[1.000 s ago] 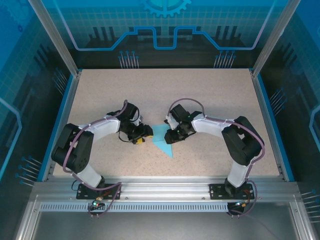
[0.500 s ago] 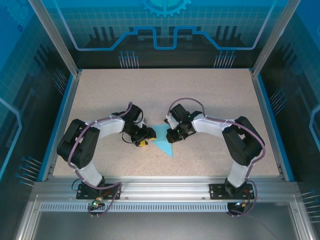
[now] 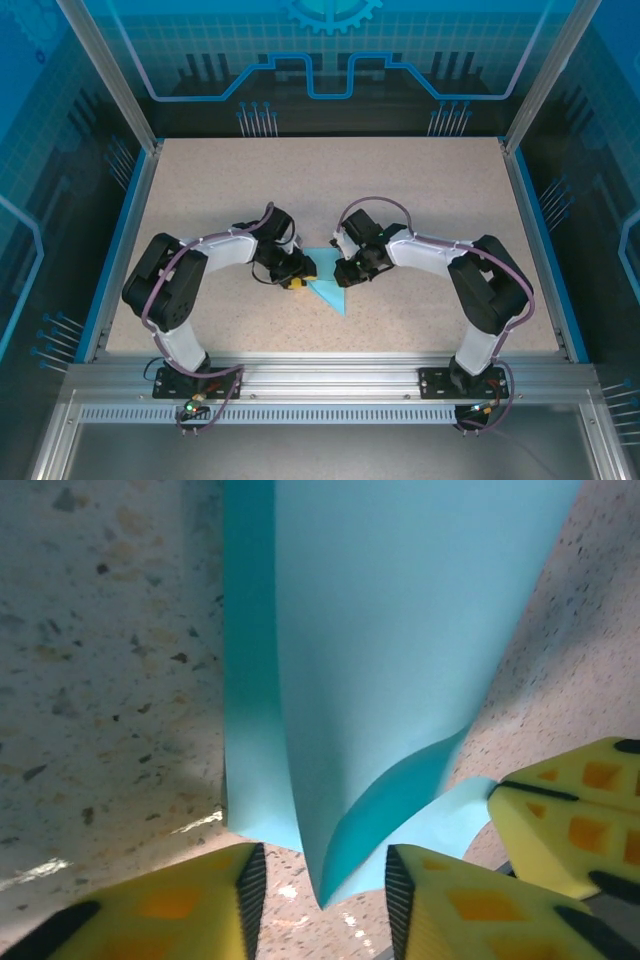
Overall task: Fold a paper plane with a square sheet of paper (fold left side to right side)
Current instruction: Fourth fold the wing at the center of the table.
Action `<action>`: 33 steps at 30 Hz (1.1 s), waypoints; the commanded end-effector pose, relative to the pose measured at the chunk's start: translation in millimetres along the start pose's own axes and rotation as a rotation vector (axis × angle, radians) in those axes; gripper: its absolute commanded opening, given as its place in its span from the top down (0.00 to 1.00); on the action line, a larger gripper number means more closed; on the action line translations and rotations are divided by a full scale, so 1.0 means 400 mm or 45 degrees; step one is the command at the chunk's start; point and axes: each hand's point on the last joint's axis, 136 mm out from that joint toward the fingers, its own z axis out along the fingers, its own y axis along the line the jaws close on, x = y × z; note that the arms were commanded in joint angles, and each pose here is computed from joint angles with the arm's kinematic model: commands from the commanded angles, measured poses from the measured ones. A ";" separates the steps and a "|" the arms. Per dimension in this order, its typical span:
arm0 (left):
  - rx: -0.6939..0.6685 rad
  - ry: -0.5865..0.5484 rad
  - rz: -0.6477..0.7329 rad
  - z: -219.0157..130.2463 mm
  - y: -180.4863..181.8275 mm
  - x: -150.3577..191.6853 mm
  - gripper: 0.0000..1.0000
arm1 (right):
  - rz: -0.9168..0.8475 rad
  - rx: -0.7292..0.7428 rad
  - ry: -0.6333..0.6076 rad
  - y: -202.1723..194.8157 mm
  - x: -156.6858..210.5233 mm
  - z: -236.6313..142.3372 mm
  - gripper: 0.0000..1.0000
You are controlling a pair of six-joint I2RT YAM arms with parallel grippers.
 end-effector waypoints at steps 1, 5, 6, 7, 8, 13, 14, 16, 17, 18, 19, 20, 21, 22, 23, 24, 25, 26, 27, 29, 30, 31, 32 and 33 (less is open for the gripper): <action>0.051 -0.007 0.024 -0.008 -0.048 -0.015 0.69 | 0.002 0.024 -0.023 -0.009 0.003 -0.026 0.84; 0.073 -0.030 0.046 -0.024 -0.077 -0.024 0.77 | -0.021 0.099 -0.088 -0.020 -0.007 -0.070 0.69; 0.076 -0.033 0.051 -0.029 -0.082 -0.024 0.78 | -0.034 0.122 -0.111 -0.019 -0.010 -0.086 0.65; 0.077 -0.036 0.054 -0.032 -0.086 -0.025 0.78 | -0.044 0.146 -0.130 -0.020 -0.008 -0.098 0.61; 0.081 -0.040 0.057 -0.036 -0.091 -0.025 0.79 | -0.055 0.160 -0.147 -0.017 -0.007 -0.108 0.58; 0.088 -0.052 0.061 -0.050 -0.102 -0.024 0.81 | -0.169 0.268 -0.189 0.029 0.025 -0.123 0.50; 0.088 -0.053 0.059 -0.052 -0.103 -0.024 0.82 | -0.186 0.276 -0.196 0.041 0.027 -0.118 0.49; 0.095 -0.050 0.060 -0.054 -0.110 -0.025 0.83 | -0.230 0.298 -0.196 0.071 0.042 -0.097 0.48; 0.095 -0.049 0.056 -0.055 -0.111 -0.026 0.84 | -0.247 0.308 -0.195 0.081 0.046 -0.088 0.47; 0.094 -0.050 0.054 -0.056 -0.112 -0.027 0.85 | -0.264 0.331 -0.193 0.087 0.049 -0.075 0.46; 0.094 -0.048 0.051 -0.057 -0.114 -0.026 0.85 | -0.274 0.351 -0.191 0.094 0.051 -0.064 0.45; 0.093 -0.049 0.047 -0.057 -0.114 -0.027 0.85 | -0.285 0.364 -0.182 0.100 0.053 -0.053 0.45; 0.091 -0.050 0.041 -0.058 -0.114 -0.028 0.86 | -0.294 0.384 -0.171 0.101 0.055 -0.041 0.45; 0.094 -0.050 0.038 -0.059 -0.117 -0.028 0.86 | -0.299 0.401 -0.166 0.103 0.053 -0.032 0.45; 0.091 -0.050 0.031 -0.058 -0.116 -0.029 0.86 | -0.306 0.416 -0.155 0.103 0.053 -0.021 0.45; 0.090 -0.050 0.026 -0.058 -0.116 -0.030 0.87 | -0.316 0.423 -0.145 0.107 0.054 -0.010 0.45; 0.092 -0.051 0.023 -0.059 -0.118 -0.031 0.88 | -0.320 0.433 -0.141 0.107 0.053 -0.004 0.45; 0.090 -0.048 0.016 -0.058 -0.118 -0.031 0.88 | -0.323 0.449 -0.134 0.106 0.053 0.003 0.45; 0.088 -0.050 0.015 -0.058 -0.117 -0.032 0.88 | -0.326 0.460 -0.131 0.104 0.053 0.009 0.45; 0.087 -0.052 0.009 -0.057 -0.116 -0.034 0.89 | -0.318 0.479 -0.132 0.097 0.052 0.016 0.45; 0.087 -0.053 0.008 -0.057 -0.116 -0.033 0.89 | -0.316 0.484 -0.130 0.093 0.053 0.019 0.46; 0.085 -0.052 0.005 -0.057 -0.115 -0.033 0.89 | -0.315 0.487 -0.132 0.093 0.053 0.021 0.46; 0.084 -0.051 0.003 -0.056 -0.115 -0.033 0.90 | -0.314 0.493 -0.127 0.089 0.056 0.025 0.48; 0.083 -0.048 0.001 -0.055 -0.113 -0.032 0.90 | -0.314 0.493 -0.120 0.086 0.058 0.029 0.50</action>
